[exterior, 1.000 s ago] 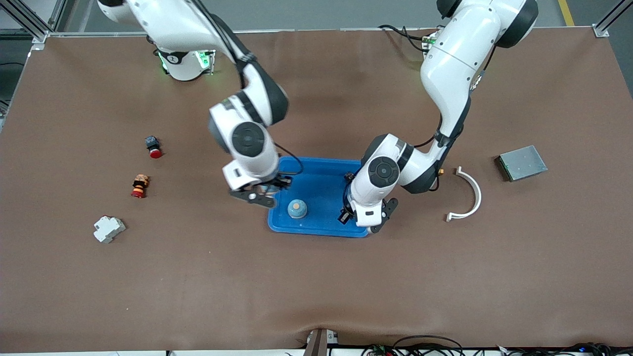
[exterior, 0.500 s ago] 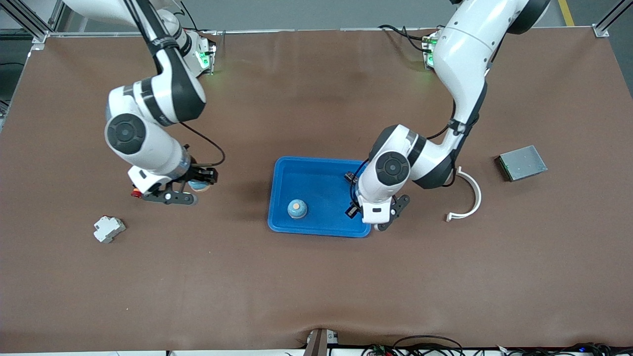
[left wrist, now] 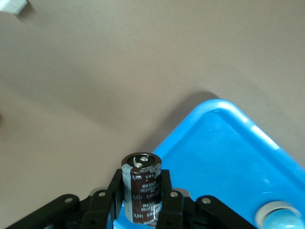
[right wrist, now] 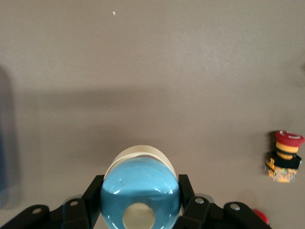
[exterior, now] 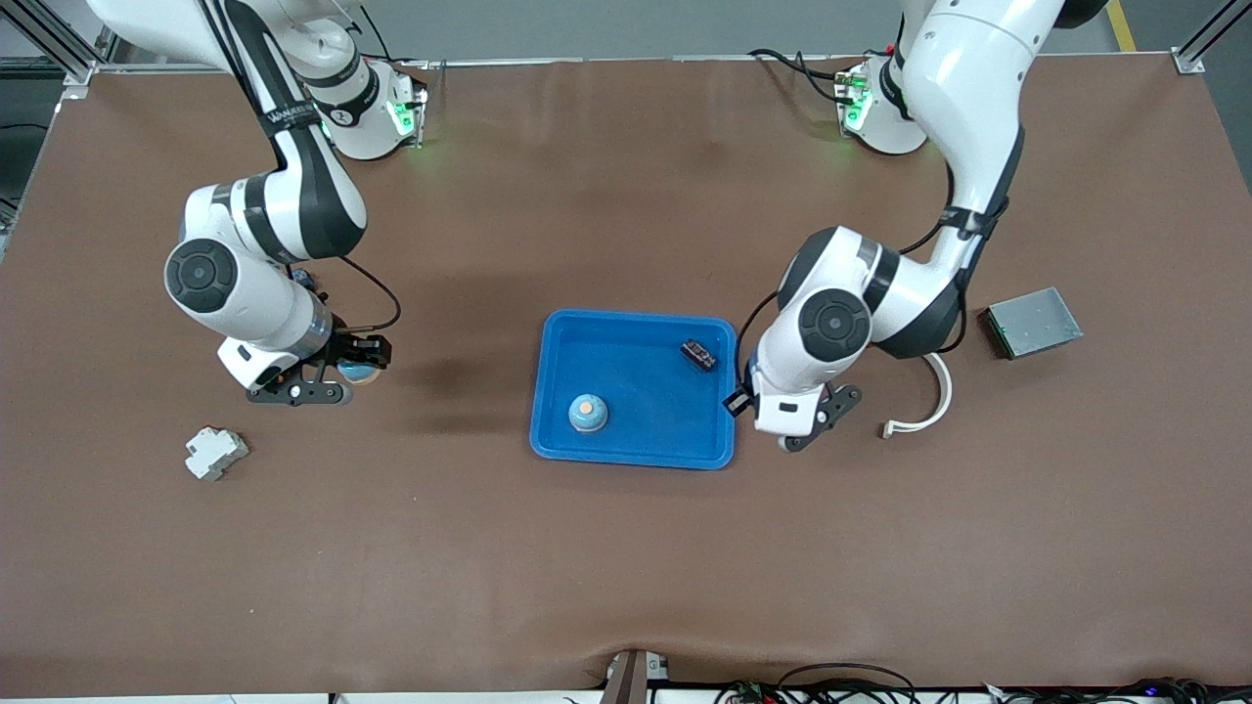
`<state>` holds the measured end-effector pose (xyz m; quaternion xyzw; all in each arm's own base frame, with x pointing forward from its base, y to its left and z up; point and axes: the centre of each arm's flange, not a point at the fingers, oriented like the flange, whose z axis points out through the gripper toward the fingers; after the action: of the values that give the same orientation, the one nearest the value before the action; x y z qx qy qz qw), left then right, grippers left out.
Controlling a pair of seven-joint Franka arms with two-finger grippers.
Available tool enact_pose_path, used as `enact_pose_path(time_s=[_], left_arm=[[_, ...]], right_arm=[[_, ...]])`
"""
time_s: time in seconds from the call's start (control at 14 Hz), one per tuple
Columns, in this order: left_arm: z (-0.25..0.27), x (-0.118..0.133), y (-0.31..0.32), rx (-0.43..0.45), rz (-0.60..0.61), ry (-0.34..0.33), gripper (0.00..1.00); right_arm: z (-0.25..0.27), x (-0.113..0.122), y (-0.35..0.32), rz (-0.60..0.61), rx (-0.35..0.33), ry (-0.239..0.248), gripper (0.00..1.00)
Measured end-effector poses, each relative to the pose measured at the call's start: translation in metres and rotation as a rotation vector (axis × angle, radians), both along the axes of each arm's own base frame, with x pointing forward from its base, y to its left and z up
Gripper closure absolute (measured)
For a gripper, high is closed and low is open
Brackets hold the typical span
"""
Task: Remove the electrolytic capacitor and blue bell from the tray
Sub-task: 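Lift the bell with the right gripper while the left gripper lifts the capacitor, then lower the bell onto the table while the left gripper sets the capacitor down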
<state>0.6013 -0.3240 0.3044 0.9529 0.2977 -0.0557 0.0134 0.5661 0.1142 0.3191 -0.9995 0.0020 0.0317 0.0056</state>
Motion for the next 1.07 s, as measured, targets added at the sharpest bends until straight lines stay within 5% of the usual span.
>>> enact_pose_path(time_s=[0.36, 1.07], left_arm=[[-0.006, -0.009, 0.050, 0.009, -0.131, 0.032, 0.66], [-0.017, -0.004, 0.172, 0.008, -0.308, 0.068, 0.66]], right_arm=[[-0.044, -0.022, -0.017, 0.027, 0.008, -0.067, 0.33], [-0.105, -0.031, -0.035, 0.004, -0.004, -0.001, 0.33]])
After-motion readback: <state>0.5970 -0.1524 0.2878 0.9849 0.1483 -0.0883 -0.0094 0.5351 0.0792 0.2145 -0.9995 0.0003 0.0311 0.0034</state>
